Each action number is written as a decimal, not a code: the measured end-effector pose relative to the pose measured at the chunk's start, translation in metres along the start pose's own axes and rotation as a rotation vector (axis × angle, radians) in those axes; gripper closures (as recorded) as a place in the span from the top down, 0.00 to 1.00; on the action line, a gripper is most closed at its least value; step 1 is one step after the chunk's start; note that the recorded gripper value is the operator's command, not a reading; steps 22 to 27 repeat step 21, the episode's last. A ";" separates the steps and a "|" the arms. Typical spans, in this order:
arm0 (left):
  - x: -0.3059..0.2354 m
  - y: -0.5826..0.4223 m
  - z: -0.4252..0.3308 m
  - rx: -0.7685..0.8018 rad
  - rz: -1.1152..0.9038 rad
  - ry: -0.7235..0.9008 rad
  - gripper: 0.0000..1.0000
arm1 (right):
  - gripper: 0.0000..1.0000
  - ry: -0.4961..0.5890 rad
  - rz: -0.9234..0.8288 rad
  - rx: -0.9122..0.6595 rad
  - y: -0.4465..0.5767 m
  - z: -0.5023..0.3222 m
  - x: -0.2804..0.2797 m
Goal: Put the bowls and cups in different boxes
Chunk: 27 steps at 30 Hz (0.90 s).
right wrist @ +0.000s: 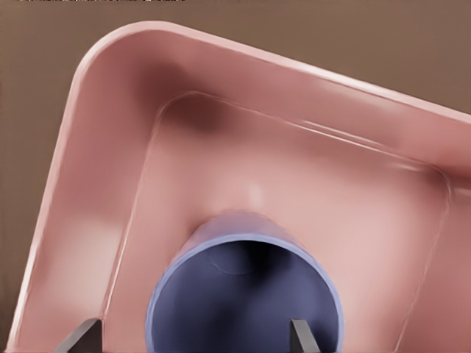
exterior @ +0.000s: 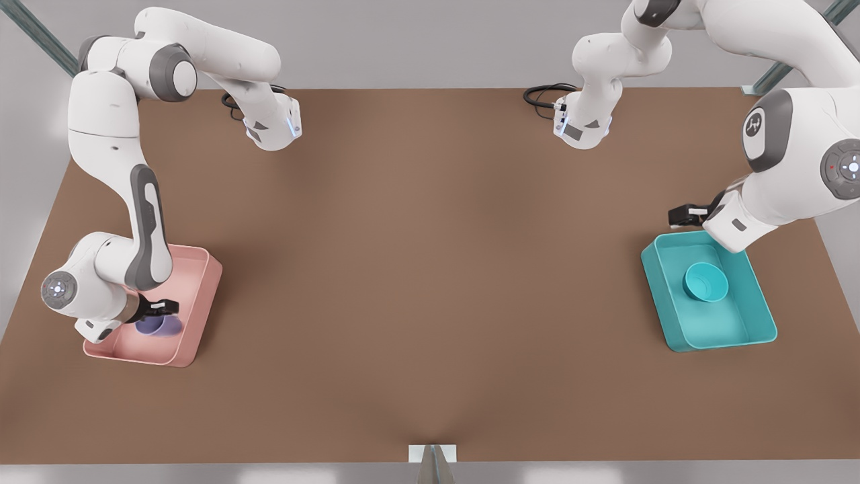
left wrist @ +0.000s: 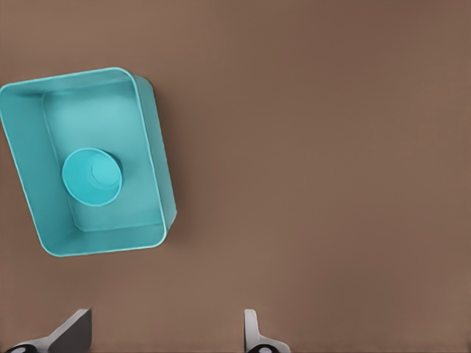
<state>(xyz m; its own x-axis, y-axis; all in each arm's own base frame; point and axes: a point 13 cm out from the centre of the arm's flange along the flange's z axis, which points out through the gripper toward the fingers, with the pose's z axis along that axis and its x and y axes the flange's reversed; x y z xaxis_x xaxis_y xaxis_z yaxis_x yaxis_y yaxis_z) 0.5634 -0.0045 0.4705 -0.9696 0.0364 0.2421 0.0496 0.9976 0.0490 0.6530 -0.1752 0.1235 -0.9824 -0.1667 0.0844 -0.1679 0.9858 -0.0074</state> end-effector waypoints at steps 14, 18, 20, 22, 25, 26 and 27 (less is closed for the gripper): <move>0.006 0.009 0.028 0.013 -0.009 0.114 1.00 | 1.00 -0.137 -0.194 -0.015 0.208 -0.339 0.020; 0.010 0.008 0.023 0.016 -0.007 0.109 1.00 | 1.00 -0.059 -0.091 -0.016 0.201 -0.356 0.092; 0.011 0.009 0.023 0.017 -0.007 0.110 1.00 | 1.00 -0.032 -0.036 -0.018 0.188 -0.355 0.105; 0.011 0.009 0.023 0.018 -0.008 0.110 1.00 | 1.00 -0.024 -0.010 -0.017 0.181 -0.354 0.108; 0.011 0.009 0.023 0.018 -0.008 0.110 1.00 | 1.00 -0.024 -0.010 -0.017 0.181 -0.354 0.108; 0.011 0.009 0.023 0.018 -0.008 0.110 1.00 | 1.00 -0.024 -0.010 -0.017 0.181 -0.354 0.108; 0.011 0.009 0.023 0.018 -0.008 0.110 1.00 | 1.00 -0.024 -0.010 -0.017 0.181 -0.354 0.108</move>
